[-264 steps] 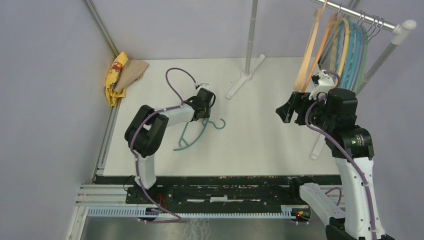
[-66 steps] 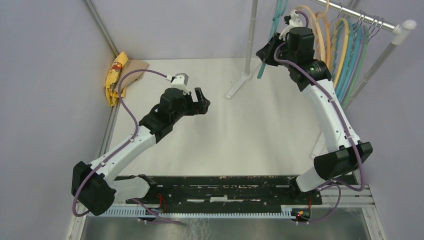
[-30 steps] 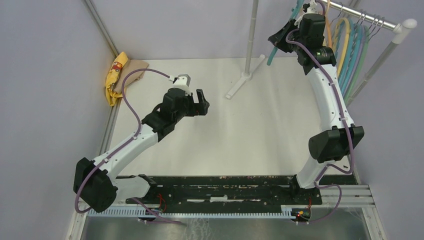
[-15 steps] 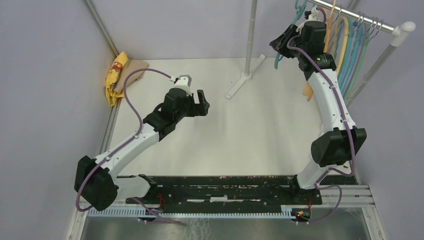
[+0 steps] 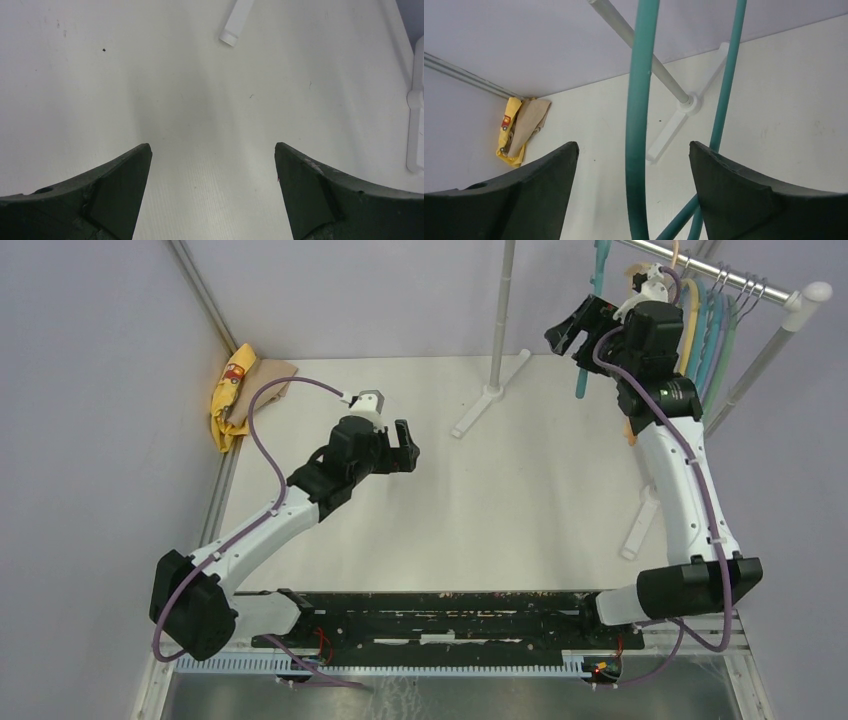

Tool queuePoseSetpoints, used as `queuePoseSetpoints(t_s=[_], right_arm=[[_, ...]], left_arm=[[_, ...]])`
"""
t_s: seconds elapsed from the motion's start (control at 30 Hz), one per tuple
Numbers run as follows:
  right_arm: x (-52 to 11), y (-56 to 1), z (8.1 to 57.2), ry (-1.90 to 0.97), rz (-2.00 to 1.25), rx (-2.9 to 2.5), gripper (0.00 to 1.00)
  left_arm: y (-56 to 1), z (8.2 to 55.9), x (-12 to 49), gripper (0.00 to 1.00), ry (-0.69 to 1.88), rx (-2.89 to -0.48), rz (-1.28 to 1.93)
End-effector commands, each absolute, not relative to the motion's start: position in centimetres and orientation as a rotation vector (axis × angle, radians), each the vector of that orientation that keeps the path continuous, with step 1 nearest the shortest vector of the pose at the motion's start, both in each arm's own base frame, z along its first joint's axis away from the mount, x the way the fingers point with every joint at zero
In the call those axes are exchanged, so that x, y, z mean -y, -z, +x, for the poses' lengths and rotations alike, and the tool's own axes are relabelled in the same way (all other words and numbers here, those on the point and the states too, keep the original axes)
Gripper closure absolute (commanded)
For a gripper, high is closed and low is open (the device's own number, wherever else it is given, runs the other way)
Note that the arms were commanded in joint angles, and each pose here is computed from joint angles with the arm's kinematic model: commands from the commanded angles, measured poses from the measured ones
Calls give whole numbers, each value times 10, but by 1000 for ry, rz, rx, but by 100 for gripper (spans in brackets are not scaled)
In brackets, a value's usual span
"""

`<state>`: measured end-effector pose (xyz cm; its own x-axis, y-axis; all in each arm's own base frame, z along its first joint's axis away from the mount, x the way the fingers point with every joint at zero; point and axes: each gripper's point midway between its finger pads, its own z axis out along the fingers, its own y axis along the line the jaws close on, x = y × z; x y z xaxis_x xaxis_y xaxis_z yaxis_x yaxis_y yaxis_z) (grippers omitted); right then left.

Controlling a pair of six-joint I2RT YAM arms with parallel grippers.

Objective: Organize the hangers

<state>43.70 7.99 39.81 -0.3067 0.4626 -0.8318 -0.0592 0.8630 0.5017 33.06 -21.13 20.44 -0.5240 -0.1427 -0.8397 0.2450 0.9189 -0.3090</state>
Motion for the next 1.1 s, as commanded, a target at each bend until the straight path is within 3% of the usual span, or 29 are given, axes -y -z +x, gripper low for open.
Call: queuePoseSetpoints(t_s=[0.0,0.13,0.43,0.7,1.07], right_arm=[[-68,-427,408,-464,270,-1744,8],[-57,-435,386,-390,243,-1728,0],[-31,-446,351,-210,195,-1709,0],[-48,-450,304,-280,66,-1719,0],[-104,-402,253,-443,-171,-1823,0]], left_arm=[[-211,337,214,1,476,-2037,92],[-205,337,213,1,466,-2053,92],[-196,335,210,1,447,-2067,88],[-179,335,204,1,412,-2105,56],[-150,333,196,1,326,-2174,79]])
